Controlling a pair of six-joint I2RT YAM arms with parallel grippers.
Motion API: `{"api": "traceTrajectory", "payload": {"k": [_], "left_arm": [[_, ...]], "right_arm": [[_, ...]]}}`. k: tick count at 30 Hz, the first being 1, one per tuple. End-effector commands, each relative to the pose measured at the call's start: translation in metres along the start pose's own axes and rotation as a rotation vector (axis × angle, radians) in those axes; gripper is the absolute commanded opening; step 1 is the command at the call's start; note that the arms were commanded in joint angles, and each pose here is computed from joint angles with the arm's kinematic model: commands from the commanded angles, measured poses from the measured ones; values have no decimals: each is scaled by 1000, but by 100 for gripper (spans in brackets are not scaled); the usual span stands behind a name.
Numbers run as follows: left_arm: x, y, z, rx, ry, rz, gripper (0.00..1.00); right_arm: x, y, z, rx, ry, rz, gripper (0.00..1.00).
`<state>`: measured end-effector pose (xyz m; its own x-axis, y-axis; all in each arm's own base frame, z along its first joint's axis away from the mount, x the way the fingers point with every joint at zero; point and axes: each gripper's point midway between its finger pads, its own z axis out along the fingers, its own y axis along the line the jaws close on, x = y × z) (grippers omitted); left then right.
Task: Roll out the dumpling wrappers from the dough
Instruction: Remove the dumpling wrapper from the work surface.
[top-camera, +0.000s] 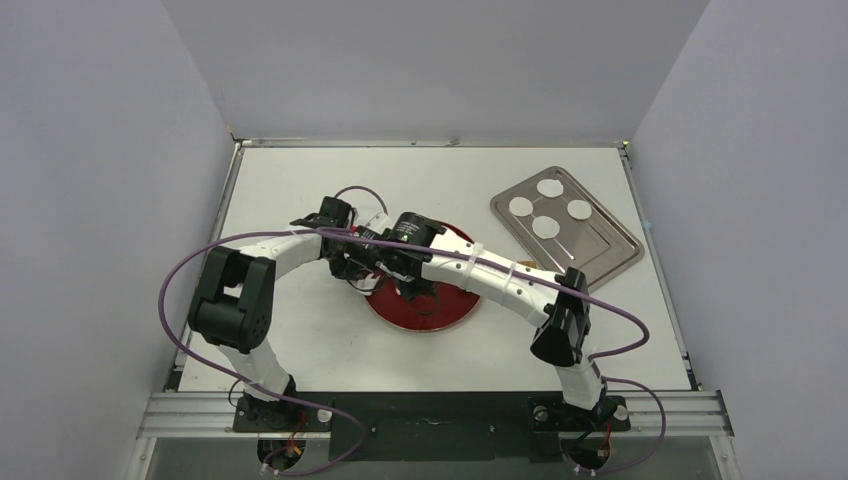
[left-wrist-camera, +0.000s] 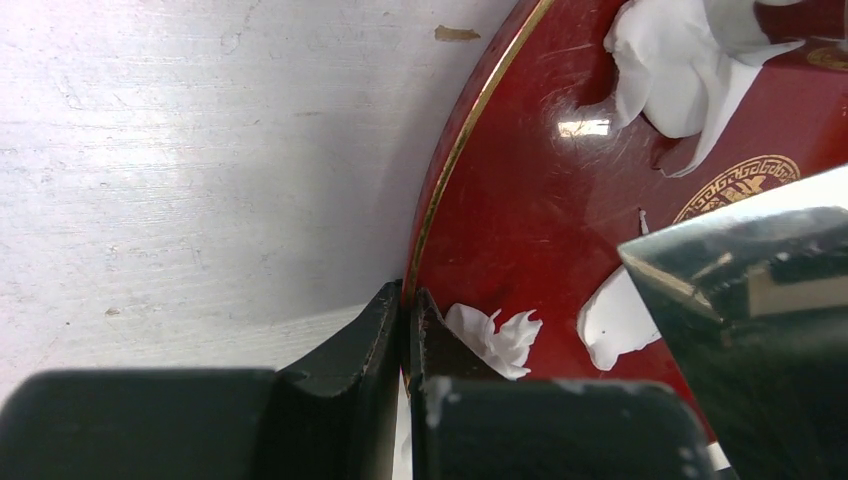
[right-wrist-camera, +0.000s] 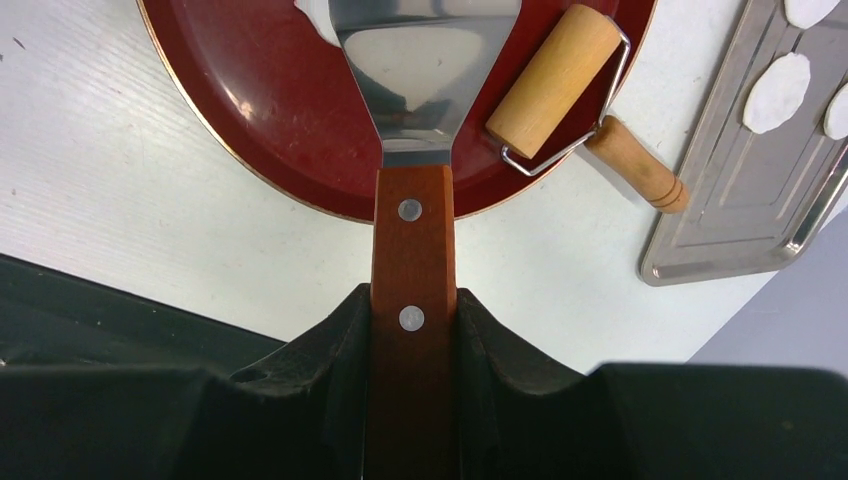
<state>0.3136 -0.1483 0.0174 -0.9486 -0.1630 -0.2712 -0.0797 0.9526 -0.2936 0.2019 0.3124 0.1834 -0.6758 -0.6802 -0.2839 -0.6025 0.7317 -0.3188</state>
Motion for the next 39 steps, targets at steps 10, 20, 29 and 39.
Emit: {"api": "traceTrajectory", "payload": {"k": [10,20,29,39], "left_arm": [[-27,-9,-11,114,-80,-18,0],[-39,-4,-14,149,-113,-37,11],[-50,1,-22,143,-158,-31,20],[-79,6,-40,171,-213,-67,21]], "right_arm": [[9,-76,-34,89,-136,189,0],[41,-83,-25,-50,-137,344,0],[34,-87,-22,-107,-160,396,0],[22,-71,-29,-171,-204,401,0]]}}
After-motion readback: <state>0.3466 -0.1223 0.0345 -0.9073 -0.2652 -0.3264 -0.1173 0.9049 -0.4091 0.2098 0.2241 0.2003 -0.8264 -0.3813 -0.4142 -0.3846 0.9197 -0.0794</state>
